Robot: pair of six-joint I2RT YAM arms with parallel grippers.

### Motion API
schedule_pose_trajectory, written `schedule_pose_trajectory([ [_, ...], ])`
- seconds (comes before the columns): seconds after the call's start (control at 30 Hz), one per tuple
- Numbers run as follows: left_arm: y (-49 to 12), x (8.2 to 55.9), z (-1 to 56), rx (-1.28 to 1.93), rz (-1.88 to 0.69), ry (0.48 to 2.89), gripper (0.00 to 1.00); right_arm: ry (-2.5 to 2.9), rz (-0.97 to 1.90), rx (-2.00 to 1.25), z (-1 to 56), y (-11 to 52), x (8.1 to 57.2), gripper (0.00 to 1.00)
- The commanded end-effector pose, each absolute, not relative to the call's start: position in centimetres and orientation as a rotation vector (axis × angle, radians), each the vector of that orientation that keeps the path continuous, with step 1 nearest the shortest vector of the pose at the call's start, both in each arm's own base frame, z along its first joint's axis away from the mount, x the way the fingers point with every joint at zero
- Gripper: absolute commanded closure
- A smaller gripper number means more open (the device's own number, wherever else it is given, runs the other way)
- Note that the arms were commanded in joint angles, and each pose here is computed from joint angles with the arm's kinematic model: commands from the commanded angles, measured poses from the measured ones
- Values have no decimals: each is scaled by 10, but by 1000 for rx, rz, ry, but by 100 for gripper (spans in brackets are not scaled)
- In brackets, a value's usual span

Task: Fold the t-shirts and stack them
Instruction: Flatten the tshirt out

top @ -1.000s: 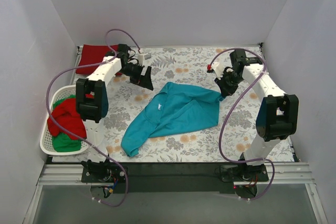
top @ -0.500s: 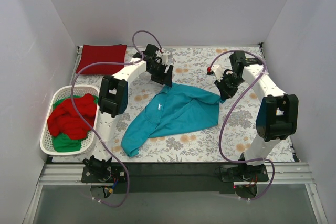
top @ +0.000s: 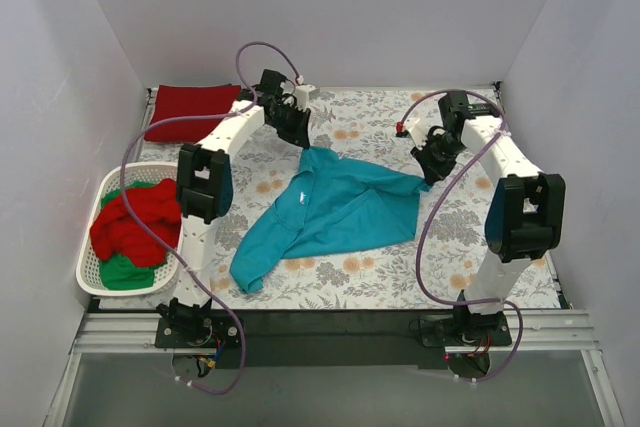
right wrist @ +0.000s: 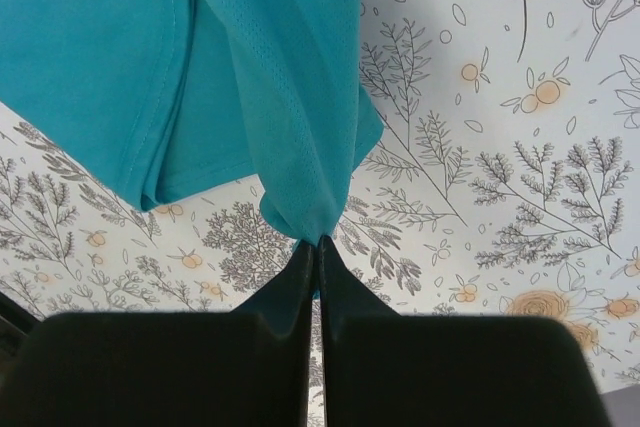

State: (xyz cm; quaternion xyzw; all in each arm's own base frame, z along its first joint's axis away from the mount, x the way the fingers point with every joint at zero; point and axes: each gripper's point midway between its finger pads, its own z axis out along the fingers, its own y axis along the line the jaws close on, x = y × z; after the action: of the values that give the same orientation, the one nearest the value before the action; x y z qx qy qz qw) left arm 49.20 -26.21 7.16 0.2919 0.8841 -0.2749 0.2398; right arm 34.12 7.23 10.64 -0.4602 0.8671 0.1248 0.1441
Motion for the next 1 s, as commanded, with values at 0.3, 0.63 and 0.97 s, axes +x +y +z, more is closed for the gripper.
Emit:
schedule_pose_trajectory([
  [0.3, -127, 250, 94, 1703, -798, 2173, 100, 2395, 449, -1749, 75, 82, 247, 99],
  [0.63, -107, 302, 118, 1124, -957, 2440, 58, 2489, 547, -1613, 87, 90, 254, 39],
  [0.97, -97, 402, 100, 598, -846, 2607, 57, 2617, 639, -1451, 83, 81, 263, 51],
])
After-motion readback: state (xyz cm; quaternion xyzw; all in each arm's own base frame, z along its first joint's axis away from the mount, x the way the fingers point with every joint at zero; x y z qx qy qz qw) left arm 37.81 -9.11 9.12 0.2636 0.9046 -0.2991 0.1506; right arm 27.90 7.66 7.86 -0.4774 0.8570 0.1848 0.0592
